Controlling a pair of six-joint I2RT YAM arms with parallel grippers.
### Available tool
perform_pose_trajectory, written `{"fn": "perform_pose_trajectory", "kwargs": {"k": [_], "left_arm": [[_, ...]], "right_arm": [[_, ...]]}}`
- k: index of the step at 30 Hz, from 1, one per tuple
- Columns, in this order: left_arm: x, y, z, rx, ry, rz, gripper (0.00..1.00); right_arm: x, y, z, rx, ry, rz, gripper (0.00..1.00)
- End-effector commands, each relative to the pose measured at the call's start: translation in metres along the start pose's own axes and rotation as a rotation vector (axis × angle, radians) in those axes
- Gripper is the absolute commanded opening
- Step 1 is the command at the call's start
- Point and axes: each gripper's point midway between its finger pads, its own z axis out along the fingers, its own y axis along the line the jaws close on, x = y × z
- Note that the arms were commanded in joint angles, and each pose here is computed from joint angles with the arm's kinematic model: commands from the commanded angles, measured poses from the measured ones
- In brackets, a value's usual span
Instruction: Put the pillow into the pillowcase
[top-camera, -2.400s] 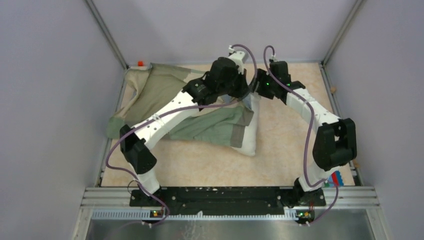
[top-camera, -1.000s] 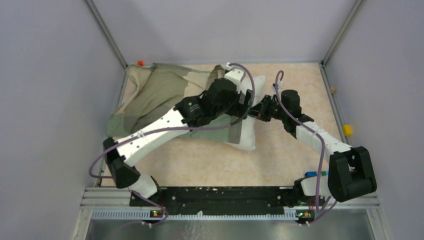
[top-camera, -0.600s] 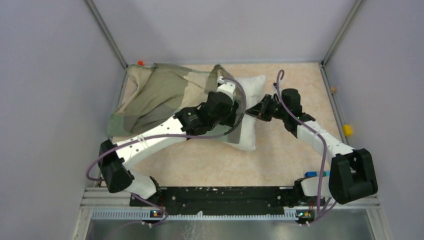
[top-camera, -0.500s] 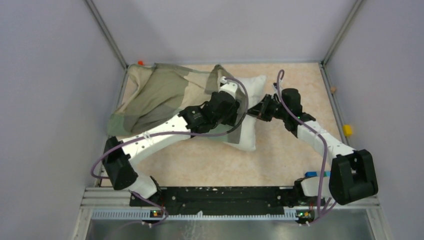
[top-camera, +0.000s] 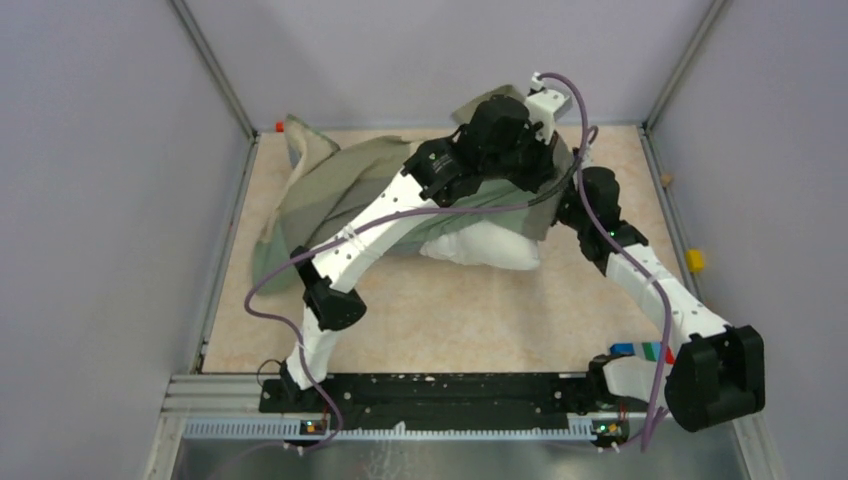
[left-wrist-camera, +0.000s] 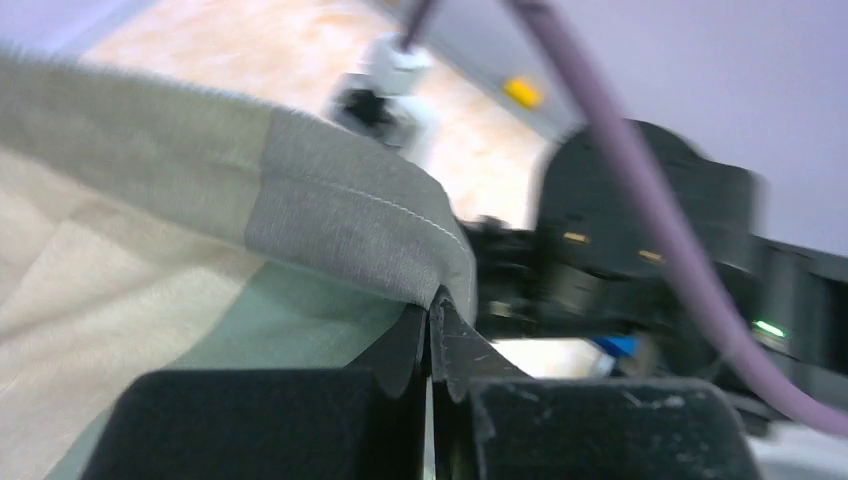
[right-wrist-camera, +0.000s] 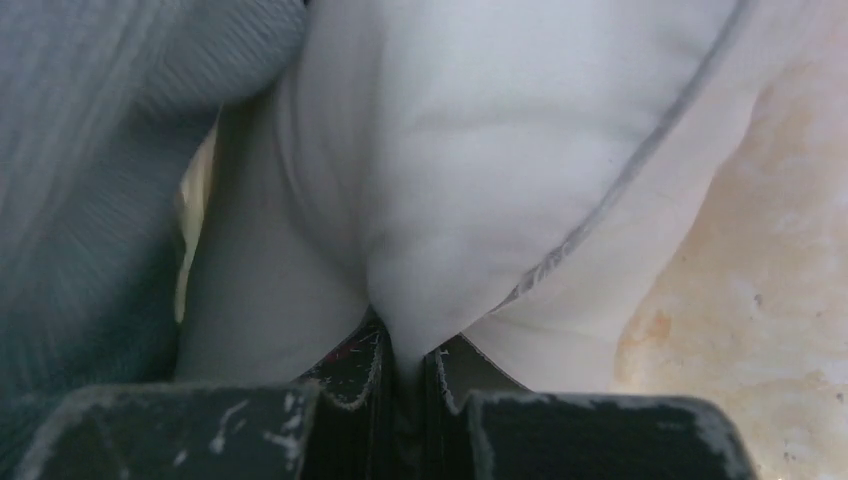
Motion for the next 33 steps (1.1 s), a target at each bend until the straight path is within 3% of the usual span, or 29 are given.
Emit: {"fn": "perform_pose_trajectory", "kwargs": {"k": [1,7,8,11,12,15,20,27,33], "left_arm": [[-0.070,-0.122,-0.062,0.576,-0.264,0.047,0.00],[-0.072,-0.070,-0.052,0.398,-0.279,-0.022,0.00],[-0.077,-0.058,-0.053,0.368,-0.290,-0.047,0.00],[-0.093,-0.019,-0.061,0.247,-0.330,-0.126,0.00],[-0.098,-0.005,-0.064,0.193,-0.347,-0.143,0.00],[-0.107,0.022,-0.075,0.103,-0.379,-0.174,0.00],[-0.119,0.056,-0.085,0.037,-0.416,-0.220,0.00],[-0.116,0.077,-0.069,0.051,-0.396,-0.228,0.00],[-0.114,0.090,-0.058,0.065,-0.383,-0.237,0.00]], "right_arm": [[-0.018,0.059,-0.012,-0.163,-0.075,-0.001,0.00],[-0.011,0.034,-0.019,-0.072,-0.105,-0.008,0.00],[-0.009,0.029,-0.021,-0.051,-0.102,-0.020,0.05],[-0.006,0.013,-0.032,0.036,-0.110,-0.058,0.53],[-0.009,0.006,-0.037,0.073,-0.122,-0.087,0.63],[-0.019,-0.007,-0.052,0.123,-0.123,-0.099,0.76],[-0.035,-0.018,-0.078,0.207,-0.100,-0.150,0.80],[-0.030,0.000,-0.110,0.178,-0.111,-0.233,0.84],[-0.033,-0.053,-0.132,0.492,-0.138,-0.300,0.85]]}}
